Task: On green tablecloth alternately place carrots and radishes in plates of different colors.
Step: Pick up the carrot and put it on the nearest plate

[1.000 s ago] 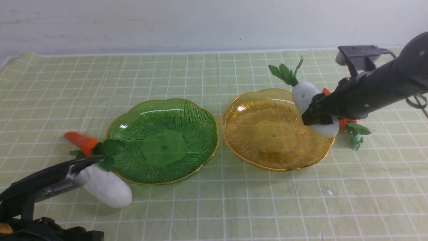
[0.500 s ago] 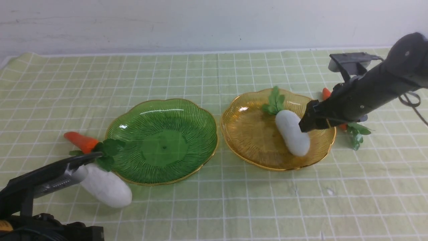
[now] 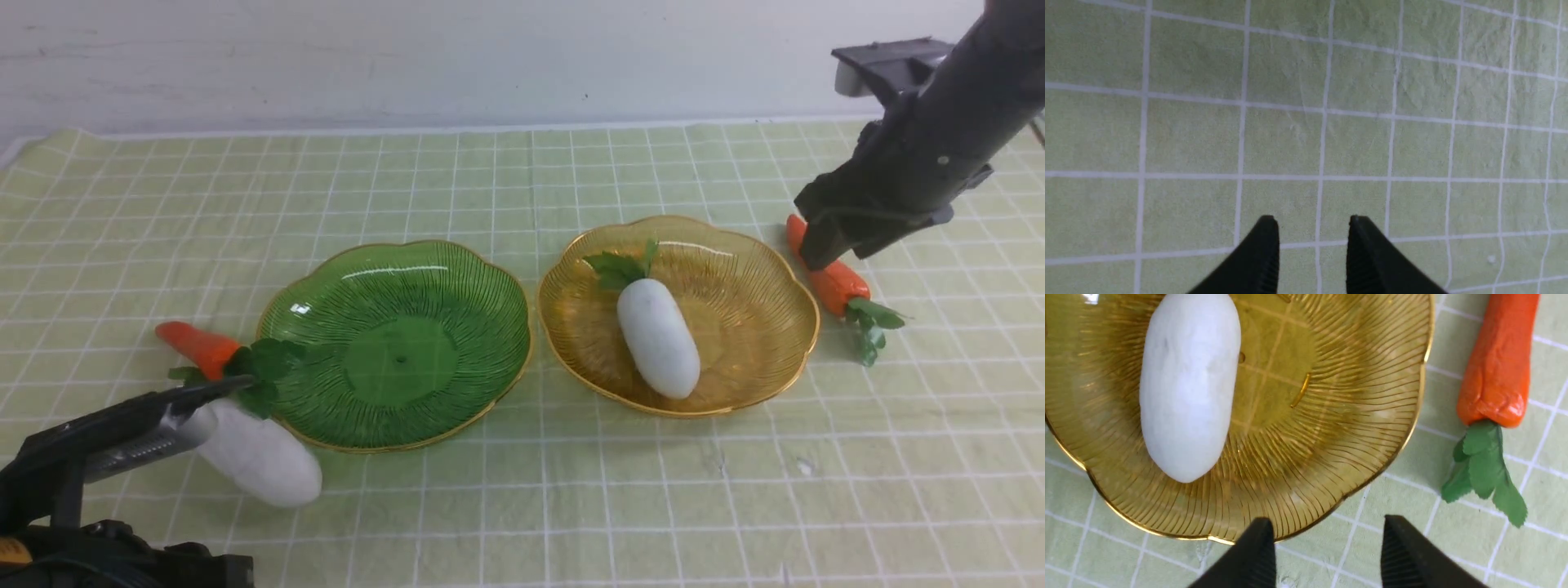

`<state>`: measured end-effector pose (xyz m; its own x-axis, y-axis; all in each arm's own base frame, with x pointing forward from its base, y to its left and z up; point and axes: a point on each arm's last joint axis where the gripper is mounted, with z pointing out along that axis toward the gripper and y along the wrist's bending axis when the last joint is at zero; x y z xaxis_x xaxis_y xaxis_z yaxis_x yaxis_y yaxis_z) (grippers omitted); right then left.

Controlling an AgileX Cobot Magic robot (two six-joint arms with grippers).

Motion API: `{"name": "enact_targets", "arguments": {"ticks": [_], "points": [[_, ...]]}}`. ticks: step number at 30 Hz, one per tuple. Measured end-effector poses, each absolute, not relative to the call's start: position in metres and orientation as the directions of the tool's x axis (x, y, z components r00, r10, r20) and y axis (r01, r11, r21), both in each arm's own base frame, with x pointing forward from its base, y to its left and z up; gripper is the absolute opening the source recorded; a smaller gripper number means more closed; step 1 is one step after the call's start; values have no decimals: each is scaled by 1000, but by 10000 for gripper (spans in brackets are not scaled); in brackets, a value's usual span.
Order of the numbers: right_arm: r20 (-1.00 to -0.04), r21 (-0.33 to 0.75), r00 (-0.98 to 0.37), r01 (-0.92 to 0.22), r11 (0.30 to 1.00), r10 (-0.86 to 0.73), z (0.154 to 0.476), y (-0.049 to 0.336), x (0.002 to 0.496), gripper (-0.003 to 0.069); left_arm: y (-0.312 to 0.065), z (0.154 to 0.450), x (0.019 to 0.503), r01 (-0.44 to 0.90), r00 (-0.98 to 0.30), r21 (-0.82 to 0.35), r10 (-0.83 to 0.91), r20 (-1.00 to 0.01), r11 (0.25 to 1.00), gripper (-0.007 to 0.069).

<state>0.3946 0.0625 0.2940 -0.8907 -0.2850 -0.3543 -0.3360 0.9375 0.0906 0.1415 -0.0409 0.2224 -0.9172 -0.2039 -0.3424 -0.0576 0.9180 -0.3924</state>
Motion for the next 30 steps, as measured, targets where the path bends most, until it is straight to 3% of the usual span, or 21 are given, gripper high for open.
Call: {"name": "enact_targets", "arguments": {"ticks": [3, 7, 10, 17, 23, 30], "points": [[-363, 93, -898, -301, 949, -249, 303, 61, 386, 220, -41, 222, 141, -50, -918, -389, -196, -346, 920, 216], [-383, 99, -896, -282, 954, -225, 323, 57, 352, 49, -41, 222, 141, -44, -921, -388, -188, -341, 921, 220], [-397, 94, -890, -284, 954, -226, 333, 53, 327, 1, -41, 222, 140, -43, -925, -388, -184, -333, 921, 228], [-380, 69, -893, -285, 956, -239, 333, 44, 265, -13, -42, 221, 139, -44, -931, -389, -179, -319, 920, 248], [-368, 70, -901, -273, 959, -230, 317, 42, 253, -14, -42, 221, 139, -51, -930, -391, -186, -315, 919, 248], [-521, 26, -842, -178, 984, -138, 303, 40, 288, -1, -42, 221, 138, -51, -931, -391, -185, -314, 919, 248]]}}
